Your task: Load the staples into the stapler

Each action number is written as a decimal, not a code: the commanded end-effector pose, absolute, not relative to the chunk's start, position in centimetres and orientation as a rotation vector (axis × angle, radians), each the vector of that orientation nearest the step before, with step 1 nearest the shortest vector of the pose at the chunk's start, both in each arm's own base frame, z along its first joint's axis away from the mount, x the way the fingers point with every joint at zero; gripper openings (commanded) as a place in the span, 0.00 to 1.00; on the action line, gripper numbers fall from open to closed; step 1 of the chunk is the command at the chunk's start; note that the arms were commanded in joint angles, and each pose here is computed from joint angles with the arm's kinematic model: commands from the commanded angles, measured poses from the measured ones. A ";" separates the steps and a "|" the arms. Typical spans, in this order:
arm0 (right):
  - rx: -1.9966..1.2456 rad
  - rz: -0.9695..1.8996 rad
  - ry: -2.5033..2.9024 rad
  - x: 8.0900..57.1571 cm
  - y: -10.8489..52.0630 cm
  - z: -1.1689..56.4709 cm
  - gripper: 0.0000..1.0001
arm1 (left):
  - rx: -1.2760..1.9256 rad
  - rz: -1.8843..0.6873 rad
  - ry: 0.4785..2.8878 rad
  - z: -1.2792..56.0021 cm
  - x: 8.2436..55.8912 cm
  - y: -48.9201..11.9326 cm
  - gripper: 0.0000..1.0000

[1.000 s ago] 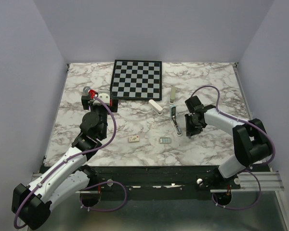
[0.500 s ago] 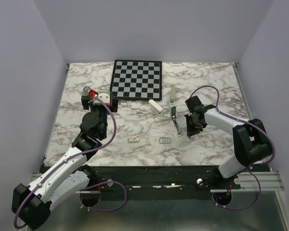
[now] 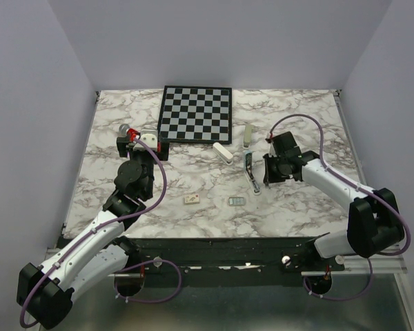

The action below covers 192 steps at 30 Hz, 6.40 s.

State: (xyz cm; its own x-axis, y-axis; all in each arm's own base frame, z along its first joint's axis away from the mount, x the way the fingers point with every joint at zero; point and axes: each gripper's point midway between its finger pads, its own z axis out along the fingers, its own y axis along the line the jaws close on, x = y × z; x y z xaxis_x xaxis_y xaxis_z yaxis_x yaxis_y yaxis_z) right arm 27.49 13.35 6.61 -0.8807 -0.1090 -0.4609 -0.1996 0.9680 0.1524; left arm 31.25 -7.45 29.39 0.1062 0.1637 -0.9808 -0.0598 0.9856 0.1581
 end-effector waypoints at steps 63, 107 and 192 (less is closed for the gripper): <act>-0.486 0.211 2.553 30.0 18.2 5.5 0.18 | 0.068 0.177 1.438 29.6 31.0 -7.1 0.99; -0.406 0.273 2.457 30.8 18.9 7.6 0.18 | 0.068 0.178 1.436 29.7 30.9 -7.0 0.99; -0.248 0.234 2.607 27.9 17.2 3.7 0.20 | 0.068 0.170 1.428 29.9 30.8 -7.0 0.99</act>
